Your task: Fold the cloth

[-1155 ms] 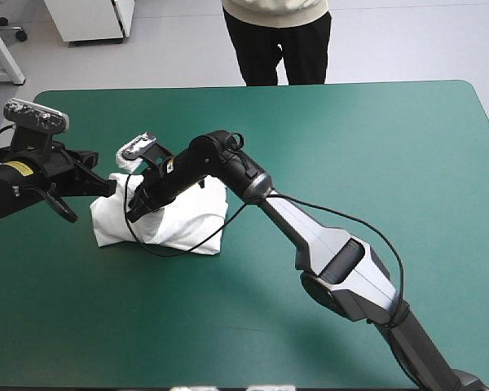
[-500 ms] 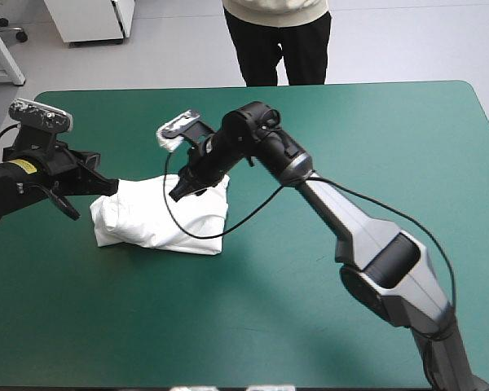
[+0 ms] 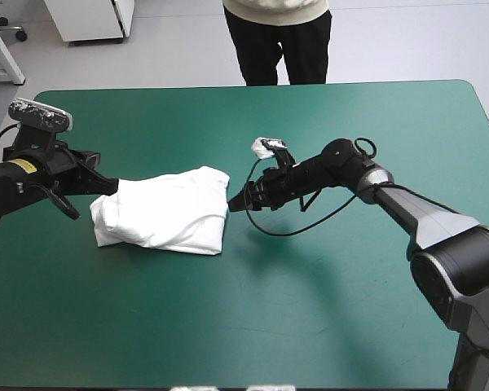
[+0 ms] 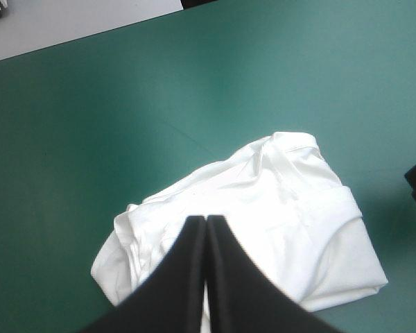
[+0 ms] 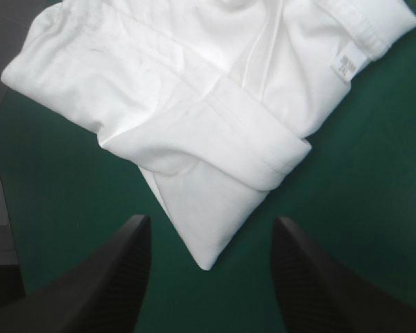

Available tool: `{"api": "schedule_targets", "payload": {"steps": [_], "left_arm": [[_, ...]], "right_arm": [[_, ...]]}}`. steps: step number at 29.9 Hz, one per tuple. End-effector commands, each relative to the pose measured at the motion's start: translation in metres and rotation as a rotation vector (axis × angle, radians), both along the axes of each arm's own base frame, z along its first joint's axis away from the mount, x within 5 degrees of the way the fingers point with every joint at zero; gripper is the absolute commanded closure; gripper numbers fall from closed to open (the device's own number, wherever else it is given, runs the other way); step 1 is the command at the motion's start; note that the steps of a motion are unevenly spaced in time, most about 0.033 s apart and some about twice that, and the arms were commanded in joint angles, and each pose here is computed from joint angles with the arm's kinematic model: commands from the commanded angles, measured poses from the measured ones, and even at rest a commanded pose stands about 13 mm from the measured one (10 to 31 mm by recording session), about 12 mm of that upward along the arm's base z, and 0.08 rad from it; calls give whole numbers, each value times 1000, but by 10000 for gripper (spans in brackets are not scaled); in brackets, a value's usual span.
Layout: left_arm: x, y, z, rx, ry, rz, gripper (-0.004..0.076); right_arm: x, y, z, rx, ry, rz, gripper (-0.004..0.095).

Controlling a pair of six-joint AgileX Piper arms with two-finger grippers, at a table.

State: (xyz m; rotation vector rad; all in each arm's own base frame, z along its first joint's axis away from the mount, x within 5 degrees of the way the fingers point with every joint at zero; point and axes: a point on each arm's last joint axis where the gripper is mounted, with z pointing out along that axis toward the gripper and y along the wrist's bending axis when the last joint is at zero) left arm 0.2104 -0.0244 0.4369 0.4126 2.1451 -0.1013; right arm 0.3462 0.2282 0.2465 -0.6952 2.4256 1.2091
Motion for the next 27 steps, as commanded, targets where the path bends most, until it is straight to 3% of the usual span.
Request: {"api": "schedule_targets", "payload": {"steps": [1, 10, 15, 20, 24, 27], "left_arm": [[-3, -1, 17, -43, -94, 12, 733], [-3, -1, 17, -45, -92, 11, 733], [-2, -1, 16, -45, -92, 11, 733], [-2, -1, 16, -45, -94, 12, 733], [-2, -1, 16, -42, -94, 13, 733], [-2, -1, 16, -42, -94, 13, 733]], "right_arm": [[-1, 10, 11, 90, -34, -15, 287], [17, 31, -21, 114, 17, -81, 291], [25, 42, -28, 132, 25, -81, 377], [30, 53, -33, 145, 42, -48, 540], [30, 52, -31, 125, 21, -2, 908], [32, 44, -27, 113, 18, -6, 900]]}}
